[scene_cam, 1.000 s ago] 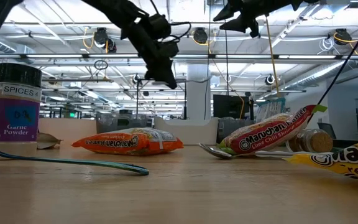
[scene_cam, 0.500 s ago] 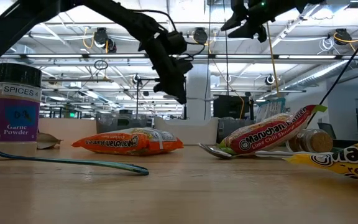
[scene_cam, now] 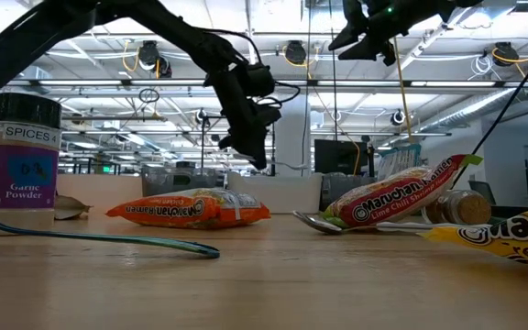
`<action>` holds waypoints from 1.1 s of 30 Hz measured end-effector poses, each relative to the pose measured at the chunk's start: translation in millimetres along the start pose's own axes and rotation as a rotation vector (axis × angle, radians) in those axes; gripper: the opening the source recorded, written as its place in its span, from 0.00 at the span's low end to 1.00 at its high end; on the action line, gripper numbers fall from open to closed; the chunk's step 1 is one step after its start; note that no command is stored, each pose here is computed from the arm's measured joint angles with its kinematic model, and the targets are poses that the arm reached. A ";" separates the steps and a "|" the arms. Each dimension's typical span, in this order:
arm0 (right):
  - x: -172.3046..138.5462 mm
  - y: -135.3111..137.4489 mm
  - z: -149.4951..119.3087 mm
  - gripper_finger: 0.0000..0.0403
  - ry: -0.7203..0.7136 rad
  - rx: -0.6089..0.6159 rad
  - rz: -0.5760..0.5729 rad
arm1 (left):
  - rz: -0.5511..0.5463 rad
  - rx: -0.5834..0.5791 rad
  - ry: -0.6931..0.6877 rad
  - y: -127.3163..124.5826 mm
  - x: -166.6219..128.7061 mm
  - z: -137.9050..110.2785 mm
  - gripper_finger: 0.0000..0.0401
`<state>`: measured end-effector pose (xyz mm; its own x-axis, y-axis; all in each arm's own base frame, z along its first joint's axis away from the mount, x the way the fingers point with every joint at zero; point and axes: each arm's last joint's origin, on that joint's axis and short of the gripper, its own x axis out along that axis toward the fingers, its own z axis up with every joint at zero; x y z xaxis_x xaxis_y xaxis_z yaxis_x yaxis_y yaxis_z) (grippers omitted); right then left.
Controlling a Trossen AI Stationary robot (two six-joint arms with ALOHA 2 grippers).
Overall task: Pick & Place Food Item
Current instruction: Put the bottom blue spoon into the white bin
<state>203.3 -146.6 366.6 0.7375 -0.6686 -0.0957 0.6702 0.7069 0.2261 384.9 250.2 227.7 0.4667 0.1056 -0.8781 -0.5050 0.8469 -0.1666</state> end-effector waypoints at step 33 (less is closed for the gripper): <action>0.0 0.3 -0.1 0.41 0.000 0.007 0.001 | 0.007 -0.005 0.056 11.4 31.4 -6.1 0.11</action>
<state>203.5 -146.4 366.5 0.7380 -0.6680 -0.0953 0.6690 0.7058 0.2329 389.3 260.1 195.5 0.4218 0.0820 -0.9030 -0.5115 0.8438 -0.1624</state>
